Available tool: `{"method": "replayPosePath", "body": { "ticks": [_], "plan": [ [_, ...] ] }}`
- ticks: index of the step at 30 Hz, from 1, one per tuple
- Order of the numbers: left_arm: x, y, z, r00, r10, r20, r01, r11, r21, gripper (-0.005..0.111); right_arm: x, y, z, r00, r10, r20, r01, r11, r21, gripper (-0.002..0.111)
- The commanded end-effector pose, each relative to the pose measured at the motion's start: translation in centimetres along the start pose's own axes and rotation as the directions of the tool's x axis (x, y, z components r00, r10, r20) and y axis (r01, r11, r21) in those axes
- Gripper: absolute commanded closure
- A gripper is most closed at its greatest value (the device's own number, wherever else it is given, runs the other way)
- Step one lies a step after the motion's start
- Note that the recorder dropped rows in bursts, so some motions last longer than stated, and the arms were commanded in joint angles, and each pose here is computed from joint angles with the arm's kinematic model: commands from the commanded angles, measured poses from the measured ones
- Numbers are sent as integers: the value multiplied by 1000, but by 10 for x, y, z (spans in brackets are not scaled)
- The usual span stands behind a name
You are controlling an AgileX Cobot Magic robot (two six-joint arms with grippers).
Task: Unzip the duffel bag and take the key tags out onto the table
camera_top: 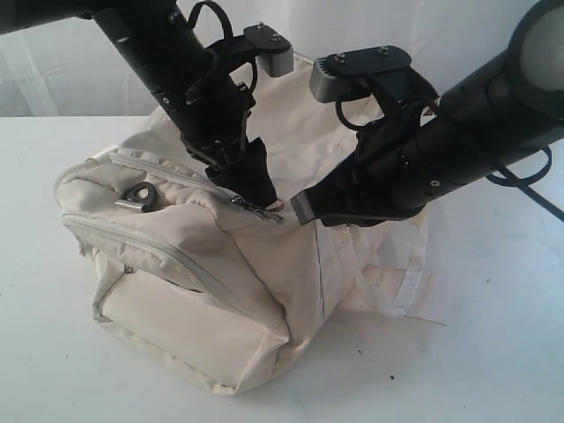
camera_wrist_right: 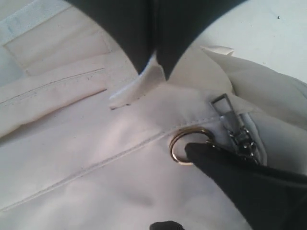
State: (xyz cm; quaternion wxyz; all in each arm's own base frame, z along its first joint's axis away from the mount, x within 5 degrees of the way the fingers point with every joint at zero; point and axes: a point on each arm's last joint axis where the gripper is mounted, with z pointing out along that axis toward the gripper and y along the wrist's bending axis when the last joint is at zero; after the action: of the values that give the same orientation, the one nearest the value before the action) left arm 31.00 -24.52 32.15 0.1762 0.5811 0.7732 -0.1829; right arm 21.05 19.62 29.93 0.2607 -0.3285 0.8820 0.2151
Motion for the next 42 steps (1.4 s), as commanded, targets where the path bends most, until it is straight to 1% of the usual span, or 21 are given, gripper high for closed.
{"method": "replayPosePath", "body": {
  "ticks": [1,5,8,9,10,11,12,13,14,17,18,31,35,38,39,40,42],
  "plan": [
    [2,-4,8,999,-42,-16,43,996,82,38,-5,1,-4,998,7,56,-7,1000,6,108],
    [4,-2,25,996,-68,-52,76,985,157,38,-5,1,-4,998,7,56,-7,1000,6,108],
    [5,-1,29,996,-68,-63,78,983,168,38,-5,1,-4,998,7,56,-7,1000,6,108],
    [5,0,29,996,-63,-61,73,983,167,39,-5,1,-4,998,27,56,-27,1000,5,108],
    [5,0,30,996,-62,-60,71,984,166,42,-5,0,-4,998,27,56,-27,1000,6,108],
    [5,0,30,996,-63,-57,71,984,163,48,-5,0,-4,998,27,56,-27,1000,6,108],
    [5,0,30,996,-63,-56,71,984,162,60,-5,0,-4,998,27,56,-27,1000,6,108],
    [5,0,30,996,-63,-56,71,984,162,68,-5,0,-4,998,27,56,-27,1000,6,108],
    [5,0,30,996,-63,-56,71,984,162,82,-5,0,-4,998,27,56,-27,1000,6,108],
    [5,0,29,997,-58,-58,67,986,154,103,-5,0,-4,998,27,56,-27,1000,6,108],
    [5,0,27,997,-55,-55,63,987,146,107,-5,0,-4,998,27,56,-27,1000,6,108],
    [-4,-12,-21,998,-4,64,4,1000,3,107,-5,0,-4,998,27,56,-27,1000,6,108],
    [-5,-16,-30,997,6,78,-6,1000,-10,107,-5,0,-4,998,27,56,-27,1000,6,108],
    [-3,-17,-29,998,5,60,-5,1000,10,106,-5,0,-4,998,27,56,-27,1000,6,108],
    [-3,-17,-28,998,7,55,-8,1000,20,102,-5,0,-4,998,27,56,-27,1000,6,108],
    [-2,-17,-26,999,5,50,-7,1000,24,96,-5,0,-4,998,27,56,-27,1000,6,108],
    [-1,-15,-22,999,1,35,-2,999,37,79,-5,0,-4,998,27,56,-27,1000,6,108]
  ]
}}
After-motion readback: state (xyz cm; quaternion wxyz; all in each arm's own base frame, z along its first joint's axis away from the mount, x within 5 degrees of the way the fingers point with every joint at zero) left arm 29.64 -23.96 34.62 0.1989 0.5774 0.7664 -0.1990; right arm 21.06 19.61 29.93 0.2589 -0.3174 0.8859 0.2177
